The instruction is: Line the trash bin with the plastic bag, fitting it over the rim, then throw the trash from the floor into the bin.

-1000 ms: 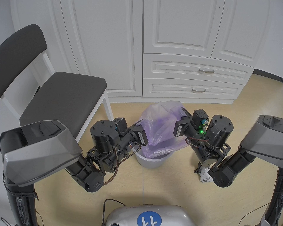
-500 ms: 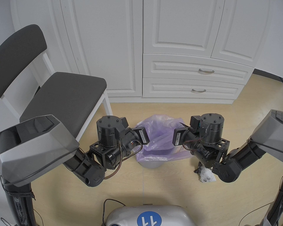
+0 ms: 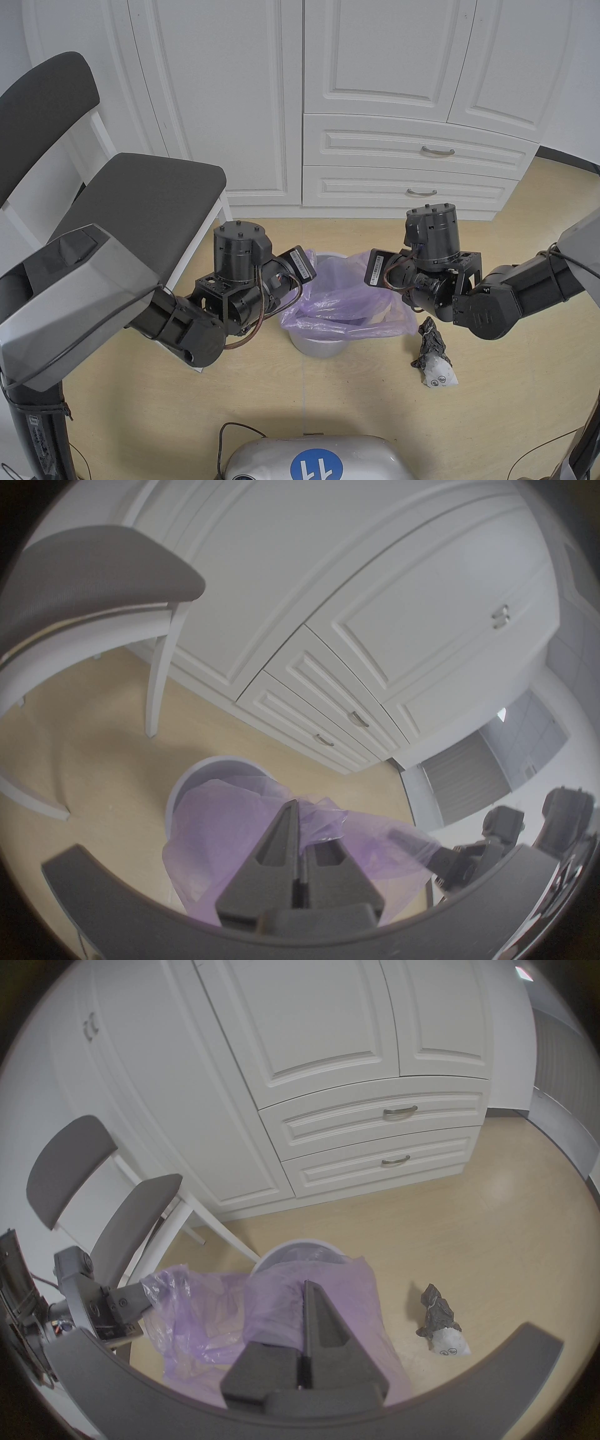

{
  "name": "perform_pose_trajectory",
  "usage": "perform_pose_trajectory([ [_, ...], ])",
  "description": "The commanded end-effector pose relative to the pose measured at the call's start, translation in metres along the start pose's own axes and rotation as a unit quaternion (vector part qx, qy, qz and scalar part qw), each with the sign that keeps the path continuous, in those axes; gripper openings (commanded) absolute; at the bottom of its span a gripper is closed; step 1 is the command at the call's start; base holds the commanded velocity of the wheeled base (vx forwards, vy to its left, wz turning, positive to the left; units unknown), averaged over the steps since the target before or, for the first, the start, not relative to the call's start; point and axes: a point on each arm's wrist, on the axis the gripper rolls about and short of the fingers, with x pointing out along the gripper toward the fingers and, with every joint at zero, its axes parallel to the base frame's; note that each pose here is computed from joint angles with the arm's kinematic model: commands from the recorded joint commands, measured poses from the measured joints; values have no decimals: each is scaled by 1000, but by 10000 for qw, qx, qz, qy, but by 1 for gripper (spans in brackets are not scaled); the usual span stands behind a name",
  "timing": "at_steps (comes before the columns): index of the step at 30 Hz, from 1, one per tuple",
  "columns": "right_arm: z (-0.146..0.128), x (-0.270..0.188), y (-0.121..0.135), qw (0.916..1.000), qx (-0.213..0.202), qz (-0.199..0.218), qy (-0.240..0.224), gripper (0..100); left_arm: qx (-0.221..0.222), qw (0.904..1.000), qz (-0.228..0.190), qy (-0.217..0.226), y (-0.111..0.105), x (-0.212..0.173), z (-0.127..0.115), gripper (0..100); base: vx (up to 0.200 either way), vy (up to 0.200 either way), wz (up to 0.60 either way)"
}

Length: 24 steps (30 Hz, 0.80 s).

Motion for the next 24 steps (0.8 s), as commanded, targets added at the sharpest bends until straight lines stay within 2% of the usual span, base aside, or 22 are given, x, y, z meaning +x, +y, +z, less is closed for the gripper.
perform_pose_trajectory([
  [1, 5, 19, -11, 9997, 161, -208, 21, 0, -383, 9992, 131, -69, 7, 18, 9, 0, 0, 0, 0],
  [5, -2, 40, -21, 9984, 217, -438, 268, 0, -882, 9950, 458, 40, 20, 41, 15, 0, 0, 0, 0],
  [8, -5, 46, -19, 9976, 373, -399, 428, 0, -1106, 9916, 655, 113, 26, 54, 16, 0, 0, 0, 0],
  [12, -11, 46, -13, 9960, 593, -128, 659, 0, -1347, 9865, 904, 202, 36, 65, 16, 0, 0, 0, 0],
  [18, -18, 38, 9, 9929, 890, 237, 759, 0, -1467, 9845, 943, 184, 41, 69, 14, 0, 0, 0, 0],
  [19, -22, 33, 23, 9899, 1065, 482, 808, 0, -1476, 9844, 948, 167, 43, 69, 13, 0, 0, 0, 0],
  [20, -22, 33, 23, 9897, 1080, 491, 805, 0, -1478, 9843, 947, 157, 44, 69, 14, 0, 0, 0, 0],
  [23, -22, 27, 39, 9821, 1491, 929, 686, 0, -1520, 9833, 996, 78, 50, 68, 19, 0, 0, 0, 0],
  [24, -22, 27, 39, 9821, 1491, 929, 686, 0, -1520, 9833, 996, 78, 50, 68, 19, 0, 0, 0, 0],
])
